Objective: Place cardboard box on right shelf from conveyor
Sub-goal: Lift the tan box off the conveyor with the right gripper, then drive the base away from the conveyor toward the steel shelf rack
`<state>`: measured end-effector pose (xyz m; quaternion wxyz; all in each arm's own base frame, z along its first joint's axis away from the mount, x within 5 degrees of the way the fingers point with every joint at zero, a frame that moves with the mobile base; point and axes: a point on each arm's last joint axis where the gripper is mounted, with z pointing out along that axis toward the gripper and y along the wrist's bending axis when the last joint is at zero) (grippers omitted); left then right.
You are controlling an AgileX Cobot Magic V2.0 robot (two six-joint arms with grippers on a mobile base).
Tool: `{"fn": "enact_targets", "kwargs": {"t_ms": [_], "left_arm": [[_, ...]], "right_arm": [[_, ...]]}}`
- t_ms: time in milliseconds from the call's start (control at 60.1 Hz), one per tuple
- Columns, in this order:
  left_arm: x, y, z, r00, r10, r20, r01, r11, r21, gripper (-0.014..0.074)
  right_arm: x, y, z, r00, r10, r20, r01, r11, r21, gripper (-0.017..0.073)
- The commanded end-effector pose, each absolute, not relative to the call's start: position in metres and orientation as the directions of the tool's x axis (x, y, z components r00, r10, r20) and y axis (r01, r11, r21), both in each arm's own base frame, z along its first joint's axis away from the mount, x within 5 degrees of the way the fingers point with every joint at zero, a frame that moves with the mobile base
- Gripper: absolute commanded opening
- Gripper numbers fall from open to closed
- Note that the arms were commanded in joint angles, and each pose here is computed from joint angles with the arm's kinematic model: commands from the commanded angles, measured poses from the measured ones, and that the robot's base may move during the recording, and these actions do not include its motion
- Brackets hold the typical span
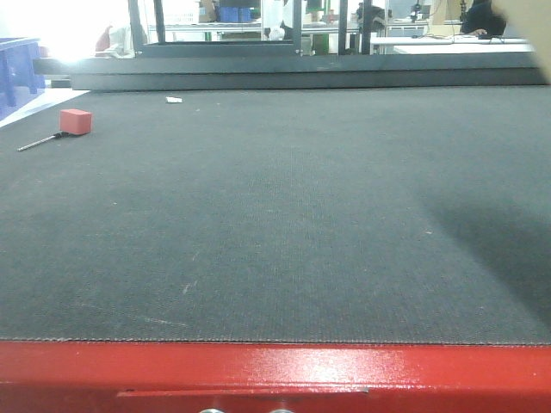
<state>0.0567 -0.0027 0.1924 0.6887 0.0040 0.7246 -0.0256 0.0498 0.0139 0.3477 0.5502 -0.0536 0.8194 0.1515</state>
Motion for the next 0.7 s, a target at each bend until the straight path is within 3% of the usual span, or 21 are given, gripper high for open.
{"fn": "enact_targets", "kwargs": {"t_ms": [0,183,682], "left_arm": [[0.056,-0.002,0.198,0.040,-0.038,-0.998,0.033,0.999,-0.037,-0.0116],[0.056,-0.002,0.198,0.040,-0.038,-0.998,0.033,0.999,-0.037,-0.0116],[0.056,-0.002,0.198,0.040,-0.038,-0.998,0.033,0.999,-0.037,-0.0116]], "right_arm": [[0.036,0.007,0.365,-0.217,0.084,-0.973,-0.293,0.945,0.147,0.0199],[0.016,-0.002,0.367,-0.116,0.050,-0.992,-0.315,0.945,0.085,0.0199],[0.016,-0.002,0.367,-0.117,0.051,-0.992,-0.315,0.945,0.086,0.0199]]}}
